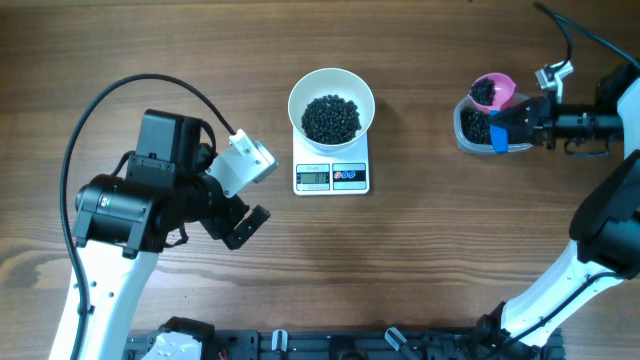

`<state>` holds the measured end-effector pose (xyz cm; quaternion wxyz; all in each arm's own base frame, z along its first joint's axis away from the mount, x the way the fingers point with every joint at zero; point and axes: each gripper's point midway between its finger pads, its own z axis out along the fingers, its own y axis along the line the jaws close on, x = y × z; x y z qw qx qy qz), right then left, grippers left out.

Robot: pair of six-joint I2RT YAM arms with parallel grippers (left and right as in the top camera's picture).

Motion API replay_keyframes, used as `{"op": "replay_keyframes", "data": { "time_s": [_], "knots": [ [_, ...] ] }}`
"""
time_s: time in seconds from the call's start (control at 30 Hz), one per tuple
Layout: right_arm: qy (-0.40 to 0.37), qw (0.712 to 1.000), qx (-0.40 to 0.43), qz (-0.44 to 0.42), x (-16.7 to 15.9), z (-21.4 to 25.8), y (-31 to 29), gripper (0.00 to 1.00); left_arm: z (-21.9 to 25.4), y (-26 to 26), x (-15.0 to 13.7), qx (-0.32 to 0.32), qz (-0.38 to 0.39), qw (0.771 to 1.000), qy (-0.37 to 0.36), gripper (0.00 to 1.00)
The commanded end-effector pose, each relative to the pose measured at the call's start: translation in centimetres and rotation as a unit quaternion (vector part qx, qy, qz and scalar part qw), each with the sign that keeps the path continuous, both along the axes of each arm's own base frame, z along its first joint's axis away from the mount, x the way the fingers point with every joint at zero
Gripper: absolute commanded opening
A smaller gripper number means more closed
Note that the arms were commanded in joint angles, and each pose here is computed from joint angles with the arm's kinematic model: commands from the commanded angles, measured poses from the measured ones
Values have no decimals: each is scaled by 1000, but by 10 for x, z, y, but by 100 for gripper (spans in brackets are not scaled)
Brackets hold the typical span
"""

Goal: Scoop item into bowl and weigh 150g on scale
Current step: 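Lift the filled pink scoop up out of the tub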

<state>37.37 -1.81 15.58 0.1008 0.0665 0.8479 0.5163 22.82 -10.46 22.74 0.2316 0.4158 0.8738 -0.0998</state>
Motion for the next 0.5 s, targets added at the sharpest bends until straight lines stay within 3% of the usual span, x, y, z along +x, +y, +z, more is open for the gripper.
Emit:
{"op": "replay_keyframes", "data": {
  "time_s": [0.0, 0.23, 0.47],
  "knots": [
    [-26, 997, 68, -33, 12, 28, 7, 4, 1, 1, 2, 2, -6, 1000, -4, 100],
    [-65, 995, 73, -32, 12, 71, 26, 5, 1, 1, 2, 2, -6, 1000, -4, 100],
    [-112, 992, 59, 13, 22, 111, 85, 4, 1, 1, 2, 2, -6, 1000, -4, 100]
  ]
}}
